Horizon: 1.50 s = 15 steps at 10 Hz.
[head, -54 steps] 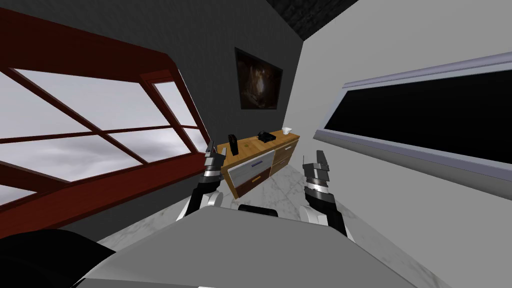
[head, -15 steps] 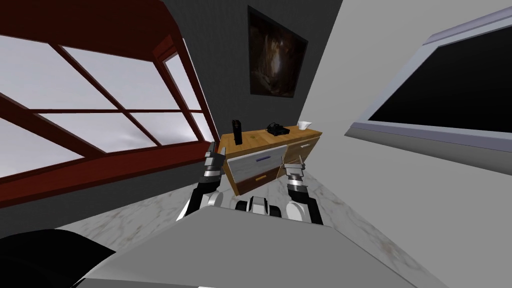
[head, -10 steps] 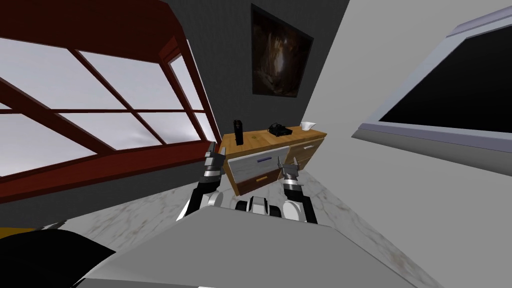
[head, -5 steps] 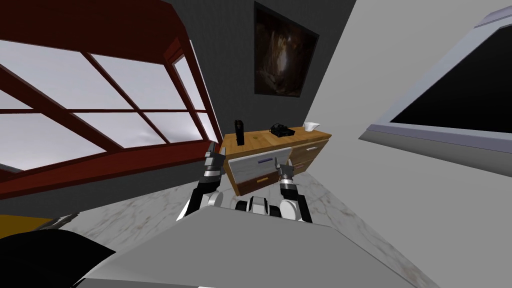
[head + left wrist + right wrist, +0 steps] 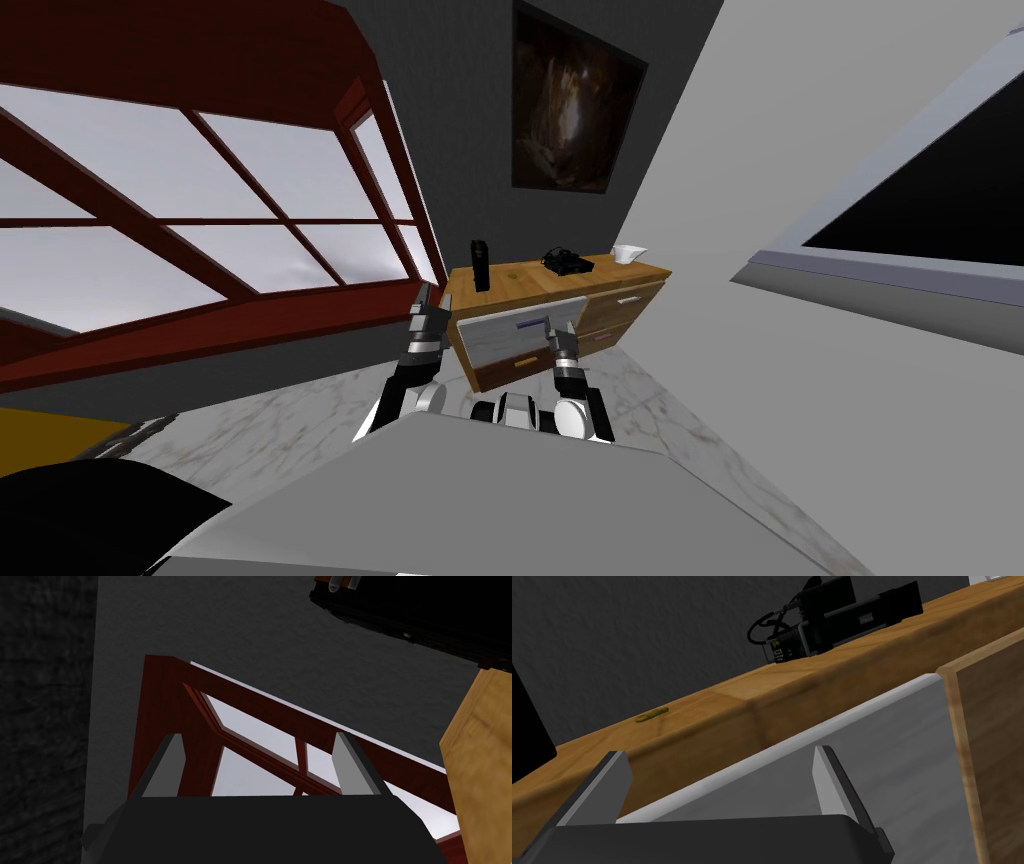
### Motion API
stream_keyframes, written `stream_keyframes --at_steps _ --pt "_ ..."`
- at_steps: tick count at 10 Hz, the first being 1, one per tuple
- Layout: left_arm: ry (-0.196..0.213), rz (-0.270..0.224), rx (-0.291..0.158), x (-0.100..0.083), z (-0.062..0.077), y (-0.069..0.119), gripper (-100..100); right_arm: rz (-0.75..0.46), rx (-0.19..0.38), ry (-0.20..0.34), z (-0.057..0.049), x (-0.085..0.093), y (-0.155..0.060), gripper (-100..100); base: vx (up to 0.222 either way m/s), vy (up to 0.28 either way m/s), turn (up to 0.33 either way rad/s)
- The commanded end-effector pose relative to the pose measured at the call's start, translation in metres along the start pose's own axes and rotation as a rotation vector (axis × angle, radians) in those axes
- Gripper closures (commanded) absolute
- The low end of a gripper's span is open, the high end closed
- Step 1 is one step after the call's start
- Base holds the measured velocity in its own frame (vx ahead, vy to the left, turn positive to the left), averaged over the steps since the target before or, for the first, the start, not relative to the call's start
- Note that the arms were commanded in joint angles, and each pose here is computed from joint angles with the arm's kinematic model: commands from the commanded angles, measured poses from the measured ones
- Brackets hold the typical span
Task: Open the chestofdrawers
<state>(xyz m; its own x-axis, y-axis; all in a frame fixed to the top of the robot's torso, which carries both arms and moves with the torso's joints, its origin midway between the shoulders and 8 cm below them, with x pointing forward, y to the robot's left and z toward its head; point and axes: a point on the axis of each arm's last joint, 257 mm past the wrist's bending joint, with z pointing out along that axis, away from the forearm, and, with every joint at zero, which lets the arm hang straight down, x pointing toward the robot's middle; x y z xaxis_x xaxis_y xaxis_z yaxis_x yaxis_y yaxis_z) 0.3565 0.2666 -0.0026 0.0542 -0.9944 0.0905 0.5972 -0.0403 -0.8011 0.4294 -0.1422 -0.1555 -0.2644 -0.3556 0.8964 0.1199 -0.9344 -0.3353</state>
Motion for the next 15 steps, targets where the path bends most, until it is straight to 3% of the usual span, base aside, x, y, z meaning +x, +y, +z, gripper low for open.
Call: stream_keyframes --at_steps 1,2,3,4,5,8,15 --pt "0.0 0.0 0.0 0.0 0.0 0.0 0 0.108 -0.003 -0.033 0.0 -0.015 -0.004 -100 0.021 -0.012 0.057" --pt "0.0 0.0 0.0 0.0 0.0 0.0 0 0.183 -0.006 -0.065 -0.002 -0.029 -0.009 -100 0.024 -0.017 0.085" --pt "0.0 0.0 0.0 0.0 0.0 0.0 0 0.202 -0.007 -0.065 -0.002 -0.029 -0.009 -100 0.021 -0.015 0.046" --pt "0.0 0.0 0.0 0.0 0.0 0.0 0 0.271 -0.012 -0.098 -0.003 -0.044 -0.013 -100 0.027 -0.014 0.085" --pt "0.0 0.0 0.0 0.0 0.0 0.0 0 0.293 -0.013 -0.098 -0.003 -0.044 -0.013 -100 0.024 -0.015 0.039" --pt "0.0 0.0 0.0 0.0 0.0 0.0 0 0.437 -0.029 -0.162 -0.007 -0.072 -0.022 -100 0.025 -0.018 0.065" --pt "0.0 0.0 0.0 0.0 0.0 0.0 0 0.677 -0.069 -0.251 -0.016 -0.109 -0.033 -100 0.019 -0.014 0.052"
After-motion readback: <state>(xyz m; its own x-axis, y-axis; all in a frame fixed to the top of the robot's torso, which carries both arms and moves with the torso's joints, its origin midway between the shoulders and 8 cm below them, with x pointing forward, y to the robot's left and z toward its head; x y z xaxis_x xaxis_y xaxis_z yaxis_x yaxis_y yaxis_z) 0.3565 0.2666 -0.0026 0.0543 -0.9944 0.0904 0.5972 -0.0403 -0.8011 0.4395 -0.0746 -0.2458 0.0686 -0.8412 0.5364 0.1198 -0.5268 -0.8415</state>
